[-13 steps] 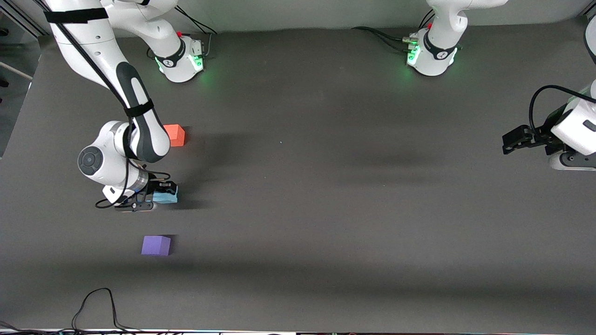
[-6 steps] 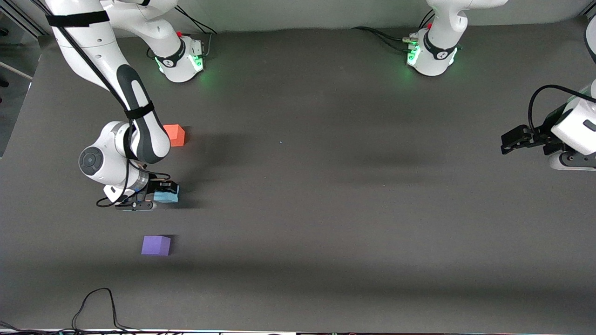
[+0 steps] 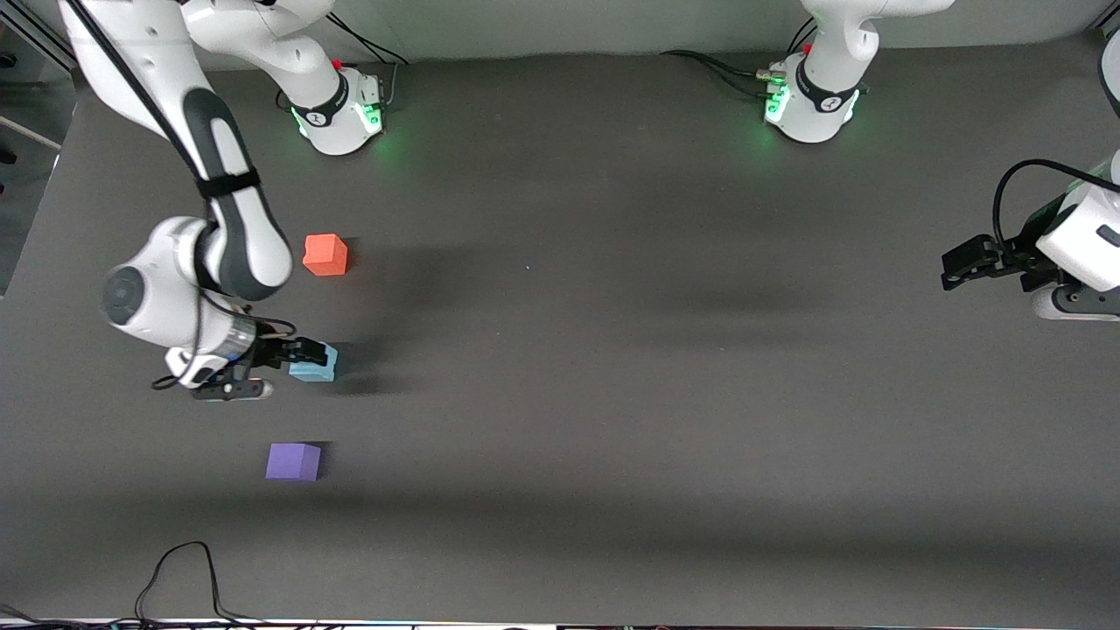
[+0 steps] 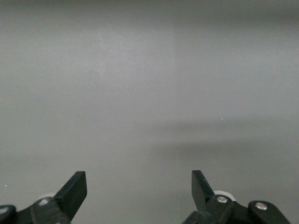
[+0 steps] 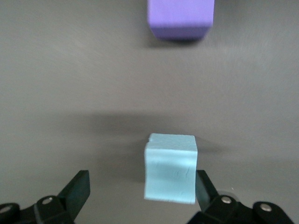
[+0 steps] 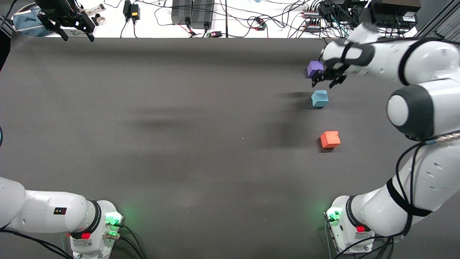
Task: Place blue block between orange and purple blocks
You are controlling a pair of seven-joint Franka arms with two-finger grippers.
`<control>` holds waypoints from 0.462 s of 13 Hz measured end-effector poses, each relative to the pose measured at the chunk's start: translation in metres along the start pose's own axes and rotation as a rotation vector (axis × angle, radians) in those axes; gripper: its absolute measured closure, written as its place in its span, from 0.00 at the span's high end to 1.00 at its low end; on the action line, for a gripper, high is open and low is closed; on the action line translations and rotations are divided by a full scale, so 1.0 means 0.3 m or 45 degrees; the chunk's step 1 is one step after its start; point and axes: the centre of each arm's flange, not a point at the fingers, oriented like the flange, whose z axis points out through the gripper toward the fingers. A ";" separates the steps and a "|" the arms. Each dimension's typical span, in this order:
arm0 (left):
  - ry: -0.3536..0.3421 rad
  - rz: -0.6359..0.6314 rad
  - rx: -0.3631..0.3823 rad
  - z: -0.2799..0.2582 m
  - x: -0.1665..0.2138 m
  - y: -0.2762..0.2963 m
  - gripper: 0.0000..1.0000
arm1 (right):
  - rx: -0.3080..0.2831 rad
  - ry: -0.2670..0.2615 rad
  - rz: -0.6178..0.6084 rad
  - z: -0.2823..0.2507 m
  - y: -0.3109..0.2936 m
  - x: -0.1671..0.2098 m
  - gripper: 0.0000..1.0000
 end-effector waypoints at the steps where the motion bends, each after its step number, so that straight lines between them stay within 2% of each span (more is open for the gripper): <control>1: 0.000 0.000 0.000 0.000 0.000 0.000 1.00 | 0.015 0.006 -0.019 -0.108 -0.001 0.021 1.00; 4: 0.000 -0.001 0.000 0.000 0.000 -0.002 1.00 | 0.071 -0.007 -0.064 -0.455 -0.013 0.065 1.00; 6: 0.000 -0.002 0.000 0.000 0.000 -0.003 1.00 | 0.048 0.020 -0.111 -0.609 -0.035 0.070 1.00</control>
